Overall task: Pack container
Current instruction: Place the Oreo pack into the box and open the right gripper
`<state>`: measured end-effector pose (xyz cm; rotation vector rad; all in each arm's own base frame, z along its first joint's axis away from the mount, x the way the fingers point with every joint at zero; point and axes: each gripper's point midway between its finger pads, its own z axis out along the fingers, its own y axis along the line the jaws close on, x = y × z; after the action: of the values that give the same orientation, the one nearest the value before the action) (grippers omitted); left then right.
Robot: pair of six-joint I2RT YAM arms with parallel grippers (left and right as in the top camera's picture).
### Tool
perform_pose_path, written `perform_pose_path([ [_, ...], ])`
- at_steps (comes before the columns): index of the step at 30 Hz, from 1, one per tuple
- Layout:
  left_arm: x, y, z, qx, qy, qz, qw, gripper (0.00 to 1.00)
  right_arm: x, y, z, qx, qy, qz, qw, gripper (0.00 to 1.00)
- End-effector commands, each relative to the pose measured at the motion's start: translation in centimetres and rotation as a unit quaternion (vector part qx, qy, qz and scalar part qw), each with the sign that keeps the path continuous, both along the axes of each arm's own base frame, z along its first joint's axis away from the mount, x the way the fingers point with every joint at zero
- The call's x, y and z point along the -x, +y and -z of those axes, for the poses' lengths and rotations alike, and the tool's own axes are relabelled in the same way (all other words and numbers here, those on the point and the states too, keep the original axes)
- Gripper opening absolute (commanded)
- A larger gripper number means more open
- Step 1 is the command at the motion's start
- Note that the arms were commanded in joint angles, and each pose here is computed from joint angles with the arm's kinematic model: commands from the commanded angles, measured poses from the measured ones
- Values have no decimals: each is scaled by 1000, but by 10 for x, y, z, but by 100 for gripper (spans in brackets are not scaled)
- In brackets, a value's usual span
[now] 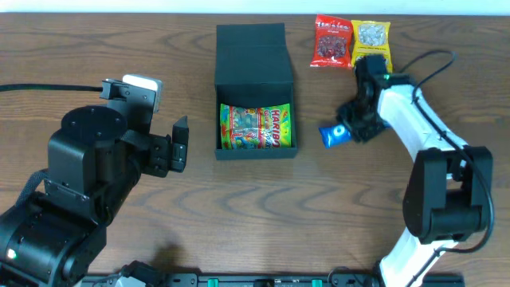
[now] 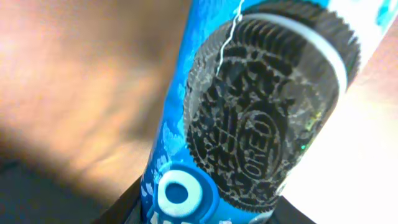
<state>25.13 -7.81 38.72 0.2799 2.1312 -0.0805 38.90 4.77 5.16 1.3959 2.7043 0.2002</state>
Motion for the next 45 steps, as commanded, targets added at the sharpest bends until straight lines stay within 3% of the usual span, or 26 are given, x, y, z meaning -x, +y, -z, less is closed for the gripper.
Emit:
perform_pose_path([
  [1,0,2,-1,-9,-5,1,1000,95,-20,43,-29,-68,-36,-38,996,18],
  [6,10,6,-9,-2,-20,1,1000,95,-46,132,-73,-160,-106,-46,980,3],
  [9,15,8,-12,1,-25,1,1000,95,-45,171,-82,-192,-115,-18,975,1],
  [13,20,10,-12,3,-25,2,1000,95,-40,204,-84,-169,-144,-15,975,1],
  [20,22,11,-10,4,-19,0,1000,95,-44,218,-91,-48,-260,87,960,2],
  [23,22,11,-10,8,-18,-3,1000,95,-51,232,-90,-46,-291,89,952,2],
  [29,22,11,-10,10,-17,-4,1000,95,-55,241,-46,-72,-254,163,951,2],
  [39,22,11,-10,14,-17,-7,1000,95,-64,238,-33,-69,-256,167,950,2],
  [40,22,11,-10,15,-16,-7,1000,95,-64,238,-33,-69,-256,167,950,7],
  [41,22,11,-10,15,-16,-7,1000,95,-65,238,-33,-69,-257,168,949,21],
  [42,22,11,-10,15,-16,-7,1000,95,-66,236,-33,-69,-256,169,949,43],
  [44,22,11,-10,15,-16,-7,1000,95,-67,234,-33,-67,-257,169,949,99],
  [45,22,11,-9,16,-15,-8,1000,95,-68,233,-33,-67,-257,170,949,99],
])
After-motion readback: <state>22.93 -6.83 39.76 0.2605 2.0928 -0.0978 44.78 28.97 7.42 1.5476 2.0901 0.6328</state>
